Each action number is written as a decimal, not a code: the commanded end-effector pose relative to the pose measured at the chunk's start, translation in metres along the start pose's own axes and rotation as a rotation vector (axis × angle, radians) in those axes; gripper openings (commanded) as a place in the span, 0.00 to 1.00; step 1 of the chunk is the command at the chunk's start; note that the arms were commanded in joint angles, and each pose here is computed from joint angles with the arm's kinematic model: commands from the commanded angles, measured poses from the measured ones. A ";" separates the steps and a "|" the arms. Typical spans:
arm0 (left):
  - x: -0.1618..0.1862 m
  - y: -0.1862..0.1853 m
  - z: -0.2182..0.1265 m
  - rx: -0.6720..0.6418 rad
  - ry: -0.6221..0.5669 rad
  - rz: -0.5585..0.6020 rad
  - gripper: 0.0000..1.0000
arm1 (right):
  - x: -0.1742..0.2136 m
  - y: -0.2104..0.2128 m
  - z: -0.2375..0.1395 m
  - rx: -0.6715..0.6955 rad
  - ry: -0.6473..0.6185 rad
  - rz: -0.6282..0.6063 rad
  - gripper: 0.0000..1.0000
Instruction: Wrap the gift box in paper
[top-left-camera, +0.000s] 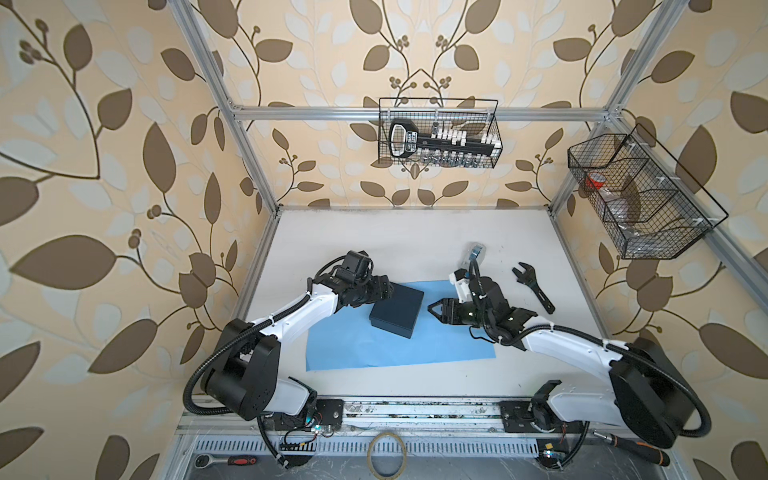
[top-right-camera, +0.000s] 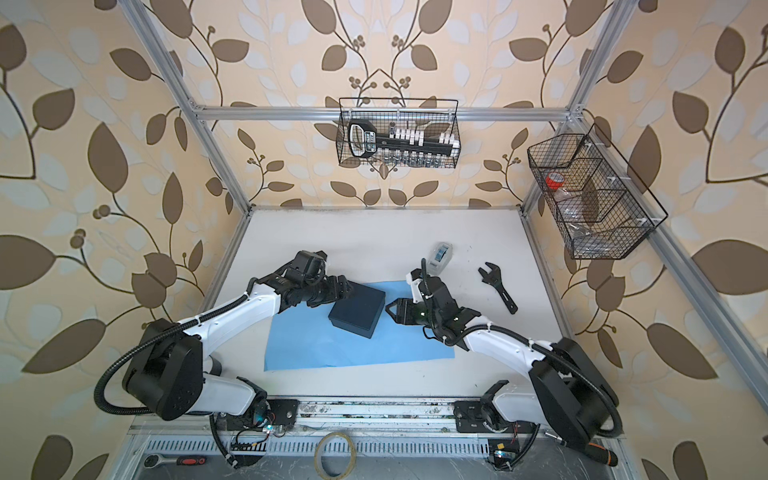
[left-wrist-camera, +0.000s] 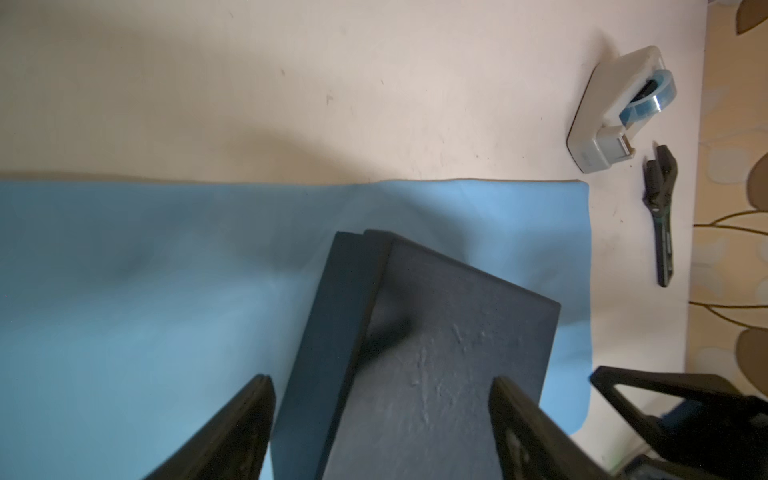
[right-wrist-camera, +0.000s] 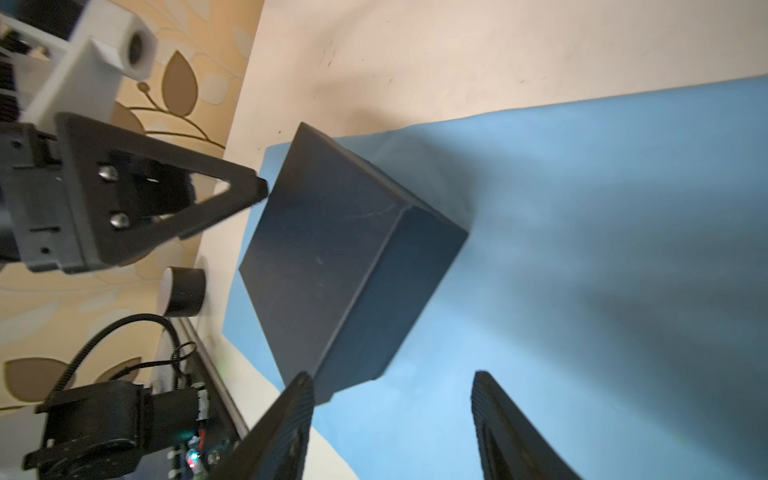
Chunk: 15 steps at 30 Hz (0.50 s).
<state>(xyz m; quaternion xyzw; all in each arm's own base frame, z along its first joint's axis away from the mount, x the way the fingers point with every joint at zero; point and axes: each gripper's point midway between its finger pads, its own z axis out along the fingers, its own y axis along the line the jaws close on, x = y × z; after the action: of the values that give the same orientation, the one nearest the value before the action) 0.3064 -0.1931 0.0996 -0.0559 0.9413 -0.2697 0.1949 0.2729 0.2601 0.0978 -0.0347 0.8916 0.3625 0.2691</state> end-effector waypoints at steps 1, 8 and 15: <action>0.014 -0.023 -0.003 0.158 0.064 -0.010 0.73 | -0.010 0.030 0.022 -0.103 -0.010 0.046 0.64; 0.041 -0.024 -0.016 0.238 0.091 -0.055 0.62 | -0.008 0.035 0.037 -0.108 0.051 0.028 0.62; 0.051 -0.012 -0.020 0.207 0.083 -0.063 0.61 | 0.006 0.036 0.040 -0.105 0.096 0.028 0.59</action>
<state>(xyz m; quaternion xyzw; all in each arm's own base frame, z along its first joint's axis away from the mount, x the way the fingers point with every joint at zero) 0.2546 -0.2020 0.0902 -0.0607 0.9252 -0.3493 0.1351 0.2855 0.2997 0.0883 -0.0367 0.8889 0.3910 0.2359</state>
